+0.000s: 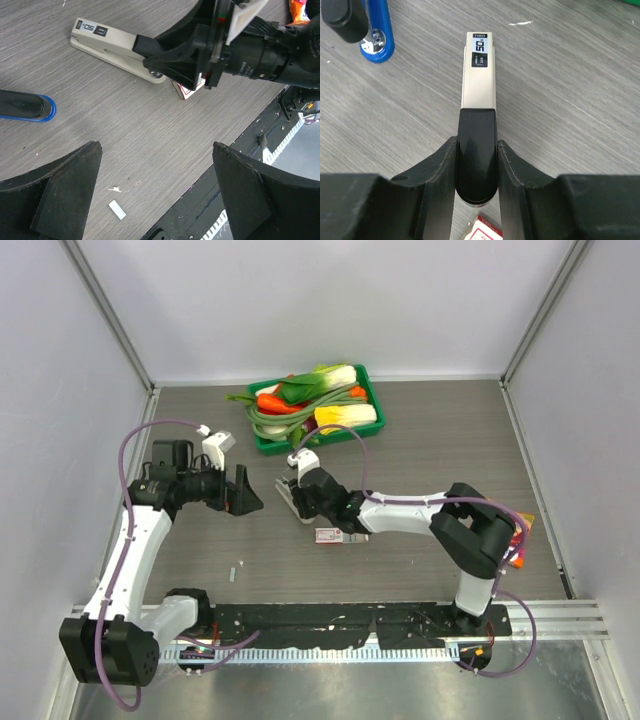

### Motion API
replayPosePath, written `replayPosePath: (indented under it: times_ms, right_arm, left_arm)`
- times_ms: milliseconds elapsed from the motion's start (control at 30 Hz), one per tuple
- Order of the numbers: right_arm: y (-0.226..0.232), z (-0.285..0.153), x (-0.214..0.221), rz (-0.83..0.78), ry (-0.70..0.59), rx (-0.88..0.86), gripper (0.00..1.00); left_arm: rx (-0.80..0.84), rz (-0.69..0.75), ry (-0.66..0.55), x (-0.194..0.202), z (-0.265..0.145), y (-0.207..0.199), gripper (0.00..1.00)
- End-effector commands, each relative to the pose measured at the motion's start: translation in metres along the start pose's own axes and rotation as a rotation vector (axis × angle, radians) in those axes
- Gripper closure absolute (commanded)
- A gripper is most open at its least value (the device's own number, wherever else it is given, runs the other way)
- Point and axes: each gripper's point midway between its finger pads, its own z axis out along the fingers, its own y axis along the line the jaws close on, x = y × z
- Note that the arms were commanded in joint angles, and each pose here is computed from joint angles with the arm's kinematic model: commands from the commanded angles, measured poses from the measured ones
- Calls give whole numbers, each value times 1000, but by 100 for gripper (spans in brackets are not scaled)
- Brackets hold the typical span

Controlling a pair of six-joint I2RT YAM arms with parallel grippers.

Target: Unload the staples from the stapler

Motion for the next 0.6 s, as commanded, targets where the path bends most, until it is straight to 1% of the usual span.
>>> replayPosePath:
  times_ms: [0, 67, 100, 167, 200, 233, 267, 300, 367, 400, 567]
  right_arm:
    - [0, 5, -30, 8, 24, 66, 99]
    - [-3, 7, -16, -12, 99, 89, 96]
    - [-2, 5, -17, -19, 124, 91, 89]
    - [-2, 5, -15, -28, 147, 93, 81]
    - [-3, 4, -13, -36, 166, 98, 72]
    - [-4, 4, -12, -41, 177, 104, 69]
    - [-2, 5, -21, -42, 170, 101, 67]
    - [-5, 6, -9, -62, 220, 118, 65]
    - [-4, 8, -13, -75, 232, 118, 64]
    - [-4, 8, -8, -87, 260, 120, 64]
    - [-4, 10, -7, -123, 316, 123, 62]
  left_arm:
    - [-6, 70, -44, -15, -10, -6, 4]
    - [-8, 71, -45, -14, -10, -6, 4]
    - [-10, 71, -45, -14, -9, -6, 4]
    - [-10, 73, -50, -14, -10, -5, 4]
    - [-10, 72, -49, -13, -9, -5, 4]
    - [-11, 72, -49, -13, -9, -5, 4]
    - [-12, 75, -53, -14, -10, -6, 4]
    - [-15, 79, -55, -14, -10, -6, 4]
    - [-18, 83, -56, -14, -11, -6, 4]
    - [-22, 86, -58, -14, -12, -6, 4]
    - [-27, 98, -59, -13, -14, -6, 3]
